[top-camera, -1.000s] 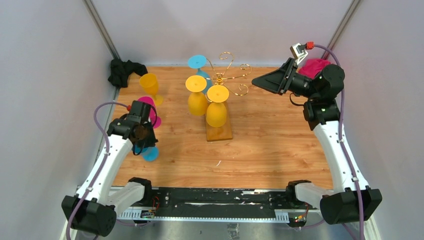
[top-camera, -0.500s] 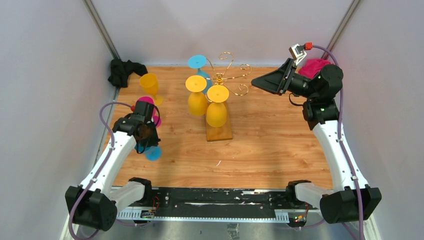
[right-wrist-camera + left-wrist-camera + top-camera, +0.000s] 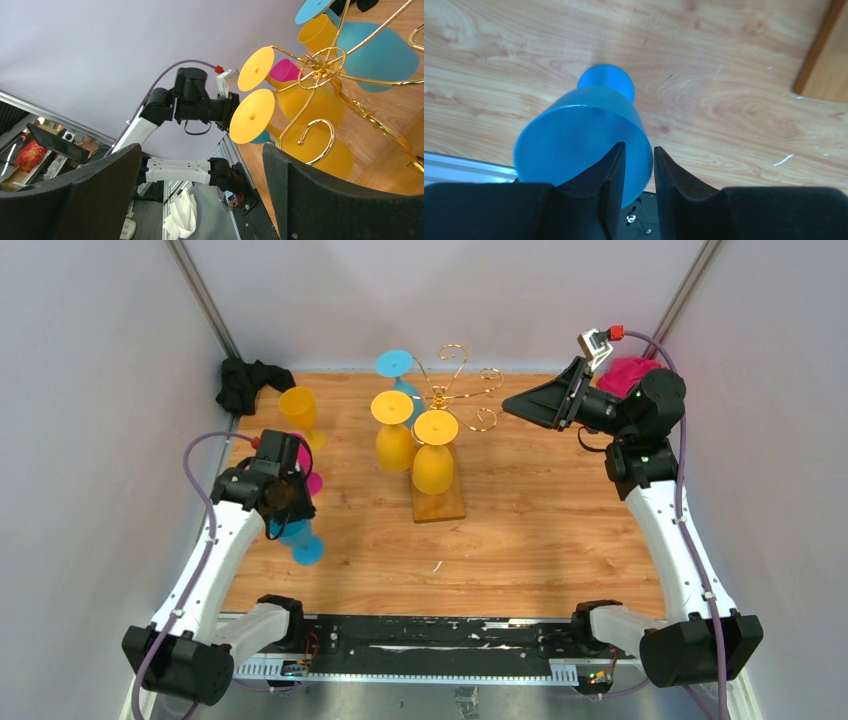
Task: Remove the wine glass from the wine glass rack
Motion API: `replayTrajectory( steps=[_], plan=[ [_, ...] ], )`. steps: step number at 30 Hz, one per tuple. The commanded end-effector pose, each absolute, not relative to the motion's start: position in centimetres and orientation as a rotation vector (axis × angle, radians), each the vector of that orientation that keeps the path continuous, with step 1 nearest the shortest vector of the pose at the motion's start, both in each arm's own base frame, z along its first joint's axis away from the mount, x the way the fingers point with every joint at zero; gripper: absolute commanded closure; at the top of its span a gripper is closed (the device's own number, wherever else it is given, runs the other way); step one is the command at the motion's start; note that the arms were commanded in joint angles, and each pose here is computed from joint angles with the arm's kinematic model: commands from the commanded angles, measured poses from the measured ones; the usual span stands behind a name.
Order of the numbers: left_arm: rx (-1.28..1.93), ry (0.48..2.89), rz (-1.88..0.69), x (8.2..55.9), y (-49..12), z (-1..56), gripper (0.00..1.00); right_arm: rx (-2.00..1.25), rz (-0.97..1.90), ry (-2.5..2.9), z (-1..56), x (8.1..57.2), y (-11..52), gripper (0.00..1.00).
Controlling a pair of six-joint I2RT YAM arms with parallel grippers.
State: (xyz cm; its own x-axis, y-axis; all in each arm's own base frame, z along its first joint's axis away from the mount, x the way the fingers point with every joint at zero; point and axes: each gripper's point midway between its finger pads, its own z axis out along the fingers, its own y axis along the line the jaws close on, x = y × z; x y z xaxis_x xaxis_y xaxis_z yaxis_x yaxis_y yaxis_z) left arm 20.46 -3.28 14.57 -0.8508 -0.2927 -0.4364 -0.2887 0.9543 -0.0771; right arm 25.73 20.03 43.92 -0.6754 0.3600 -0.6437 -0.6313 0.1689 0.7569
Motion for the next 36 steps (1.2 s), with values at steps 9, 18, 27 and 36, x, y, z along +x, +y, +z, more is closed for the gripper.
replayTrajectory(
  steps=[9, 18, 27, 36],
  plan=[
    [-0.395, 2.462, -0.055, 20.2, -2.7, 24.1, 0.67, -0.276, 1.625, 1.683, 43.3, 25.8, 19.9, 0.03],
    [-0.203, 2.046, -0.561, 24.0, -9.4, 37.3, 0.60, -0.259, 1.616, 1.680, 43.4, 26.3, 19.8, 0.04],
    [-0.047, 1.722, -1.060, 32.9, -17.7, 43.5, 0.49, -0.263, 1.609, 1.673, 43.7, 26.3, 19.8, 0.04],
    [-0.122, 1.810, -0.956, 40.0, -17.9, 41.3, 0.47, -0.251, 1.598, 1.690, 43.5, 27.8, 19.9, 0.05]
  ],
)
